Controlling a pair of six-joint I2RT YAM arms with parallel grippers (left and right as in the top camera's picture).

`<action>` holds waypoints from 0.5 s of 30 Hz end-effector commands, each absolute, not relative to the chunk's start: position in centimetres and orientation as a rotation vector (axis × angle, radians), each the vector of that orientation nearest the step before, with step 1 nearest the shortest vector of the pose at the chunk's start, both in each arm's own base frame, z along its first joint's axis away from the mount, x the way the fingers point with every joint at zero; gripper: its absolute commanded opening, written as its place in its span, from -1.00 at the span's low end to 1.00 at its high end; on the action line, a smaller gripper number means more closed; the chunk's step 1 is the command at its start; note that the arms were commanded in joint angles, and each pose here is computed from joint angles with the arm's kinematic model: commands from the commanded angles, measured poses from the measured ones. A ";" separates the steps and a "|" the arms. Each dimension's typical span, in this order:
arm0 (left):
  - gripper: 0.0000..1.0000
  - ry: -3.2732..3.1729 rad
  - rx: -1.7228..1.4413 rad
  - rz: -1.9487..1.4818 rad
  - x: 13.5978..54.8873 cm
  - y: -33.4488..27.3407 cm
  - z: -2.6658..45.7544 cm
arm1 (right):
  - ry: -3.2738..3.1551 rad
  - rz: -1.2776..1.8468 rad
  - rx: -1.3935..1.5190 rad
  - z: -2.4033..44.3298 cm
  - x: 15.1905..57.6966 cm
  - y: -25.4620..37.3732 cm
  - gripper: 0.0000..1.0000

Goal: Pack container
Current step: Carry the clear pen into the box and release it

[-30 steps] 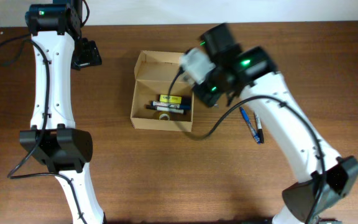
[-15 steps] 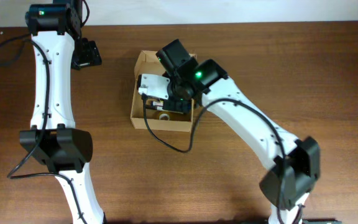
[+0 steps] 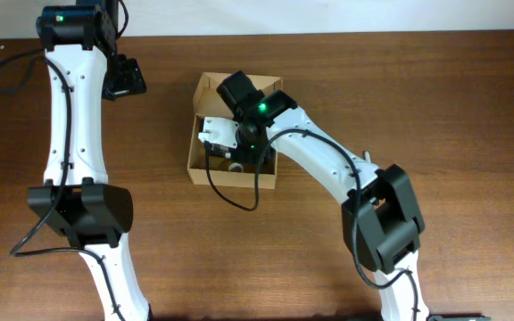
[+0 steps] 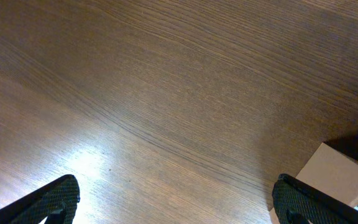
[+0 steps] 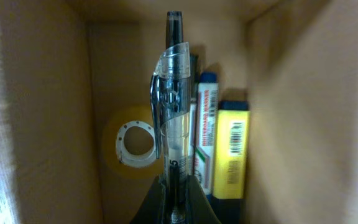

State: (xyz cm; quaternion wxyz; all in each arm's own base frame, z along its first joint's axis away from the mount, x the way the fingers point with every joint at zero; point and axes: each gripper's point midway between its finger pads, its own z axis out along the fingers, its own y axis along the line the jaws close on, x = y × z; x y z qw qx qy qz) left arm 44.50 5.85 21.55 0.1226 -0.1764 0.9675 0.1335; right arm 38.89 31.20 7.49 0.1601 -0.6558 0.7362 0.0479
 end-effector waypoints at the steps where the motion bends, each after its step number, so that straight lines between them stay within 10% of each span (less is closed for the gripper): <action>1: 1.00 2.825 -0.508 0.390 44.5 5.8 21.6 | 2.180 0.127 -1.802 7.1 39.3 30.6 -0.93; 6: 1.00 2.825 -0.508 0.390 44.5 5.8 21.6 | 2.226 0.136 -1.791 7.0 38.7 30.3 -0.63; 8: 1.00 2.825 -0.508 0.390 44.5 5.8 21.6 | 2.237 0.139 -1.796 7.1 38.4 30.2 -0.18; 15: 1.00 2.825 -0.508 0.390 44.5 5.8 21.6 | 2.274 0.099 -1.630 12.7 39.2 29.9 -0.13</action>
